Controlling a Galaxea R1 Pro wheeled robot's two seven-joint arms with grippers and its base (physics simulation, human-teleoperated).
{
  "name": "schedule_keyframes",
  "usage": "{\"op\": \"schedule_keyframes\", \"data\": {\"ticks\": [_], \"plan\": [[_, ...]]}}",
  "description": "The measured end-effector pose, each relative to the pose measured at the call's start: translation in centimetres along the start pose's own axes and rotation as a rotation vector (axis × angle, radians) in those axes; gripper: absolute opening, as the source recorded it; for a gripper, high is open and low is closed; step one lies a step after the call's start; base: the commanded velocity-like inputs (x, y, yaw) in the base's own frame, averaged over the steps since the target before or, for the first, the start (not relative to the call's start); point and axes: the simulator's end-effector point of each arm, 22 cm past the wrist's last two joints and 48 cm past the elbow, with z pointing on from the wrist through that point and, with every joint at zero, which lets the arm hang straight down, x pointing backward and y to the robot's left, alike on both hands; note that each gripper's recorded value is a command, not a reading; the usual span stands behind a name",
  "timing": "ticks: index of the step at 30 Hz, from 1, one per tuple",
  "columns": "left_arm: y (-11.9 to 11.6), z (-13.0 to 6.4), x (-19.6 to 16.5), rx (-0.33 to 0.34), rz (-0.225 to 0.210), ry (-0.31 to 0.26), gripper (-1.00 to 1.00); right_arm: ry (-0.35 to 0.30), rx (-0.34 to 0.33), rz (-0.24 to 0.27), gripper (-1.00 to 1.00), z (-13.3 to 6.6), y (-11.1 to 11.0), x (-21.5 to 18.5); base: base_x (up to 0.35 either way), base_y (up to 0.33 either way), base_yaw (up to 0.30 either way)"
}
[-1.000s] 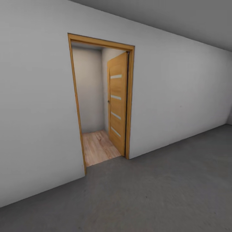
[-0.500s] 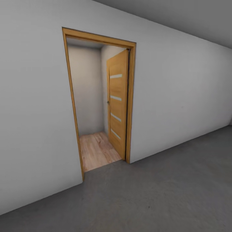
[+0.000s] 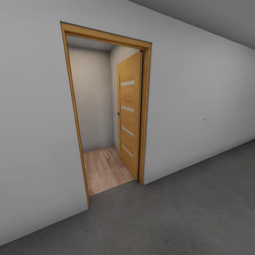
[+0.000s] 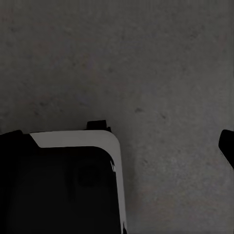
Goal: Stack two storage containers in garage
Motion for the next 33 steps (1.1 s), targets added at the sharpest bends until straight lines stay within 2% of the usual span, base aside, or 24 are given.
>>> {"op": "schedule_keyframes", "data": {"ticks": [10,20,33], "plan": [[0.06,0.0,0.59,0.0,0.006,0.028,1.0,0.004,0.003,0.012,1.0,0.0,-0.02,0.09,0.325,-0.023,0.0],[0.08,0.0,0.66,-0.001,0.006,0.031,1.0,0.007,0.004,0.012,1.0,0.0,-0.11,0.16,0.324,-0.092,0.017],[-0.03,-0.01,0.65,0.001,0.007,0.029,1.0,0.002,0.006,0.018,1.0,0.0,-0.16,0.04,0.315,-0.141,0.238]]}}
